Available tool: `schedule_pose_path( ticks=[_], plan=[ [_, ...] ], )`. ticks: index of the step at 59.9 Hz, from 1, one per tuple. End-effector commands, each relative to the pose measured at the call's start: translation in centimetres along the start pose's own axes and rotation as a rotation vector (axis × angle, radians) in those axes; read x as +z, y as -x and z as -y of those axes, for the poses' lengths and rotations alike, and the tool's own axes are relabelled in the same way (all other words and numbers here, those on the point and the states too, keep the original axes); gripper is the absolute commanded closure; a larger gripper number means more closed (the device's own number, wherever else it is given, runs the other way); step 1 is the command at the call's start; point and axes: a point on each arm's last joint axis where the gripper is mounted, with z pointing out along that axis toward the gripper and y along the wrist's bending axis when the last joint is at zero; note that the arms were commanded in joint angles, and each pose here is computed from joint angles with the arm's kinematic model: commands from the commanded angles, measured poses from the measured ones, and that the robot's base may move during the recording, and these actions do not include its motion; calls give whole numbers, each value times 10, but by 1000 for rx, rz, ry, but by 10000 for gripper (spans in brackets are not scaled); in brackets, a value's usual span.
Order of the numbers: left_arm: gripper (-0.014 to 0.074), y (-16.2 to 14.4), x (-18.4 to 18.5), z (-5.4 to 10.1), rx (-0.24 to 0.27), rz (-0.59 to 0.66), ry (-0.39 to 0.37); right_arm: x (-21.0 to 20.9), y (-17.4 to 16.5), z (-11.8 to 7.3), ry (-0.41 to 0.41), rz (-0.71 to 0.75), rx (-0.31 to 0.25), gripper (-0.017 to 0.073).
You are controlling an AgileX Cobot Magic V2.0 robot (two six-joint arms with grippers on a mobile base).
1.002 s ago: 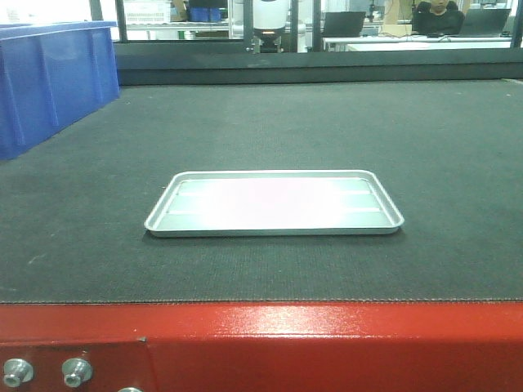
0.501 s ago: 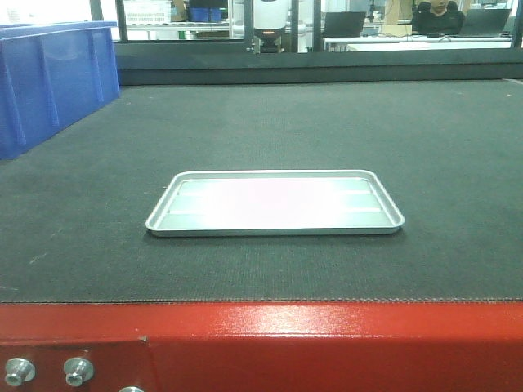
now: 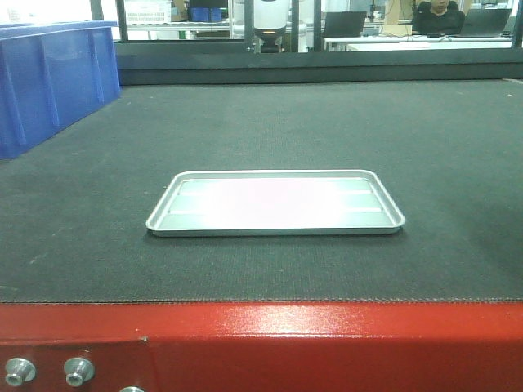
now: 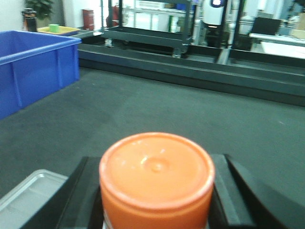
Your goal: Grab orange capacitor from left shelf to right conveyor
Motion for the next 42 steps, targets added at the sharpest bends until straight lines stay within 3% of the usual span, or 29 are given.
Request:
schedule_pose_path(
  ticks=[1, 10, 19, 33, 42],
  plan=[
    [720, 10, -1, 0, -4, 105, -4, 31, 20, -7, 43, 123, -5, 510],
    [720, 10, -1, 0, -4, 105, -4, 79, 5, -34, 153, 145, 1, 510],
    [720, 10, -1, 0, -4, 105, -4, 120, -25, -47, 181, 132, -9, 510],
    [720, 10, -1, 0, -4, 105, -4, 165, -80, -62, 251, 126, -80, 510],
    [720, 10, -1, 0, -4, 105, -4, 181, -110, -70, 306, 111, -12, 510]
  ],
)
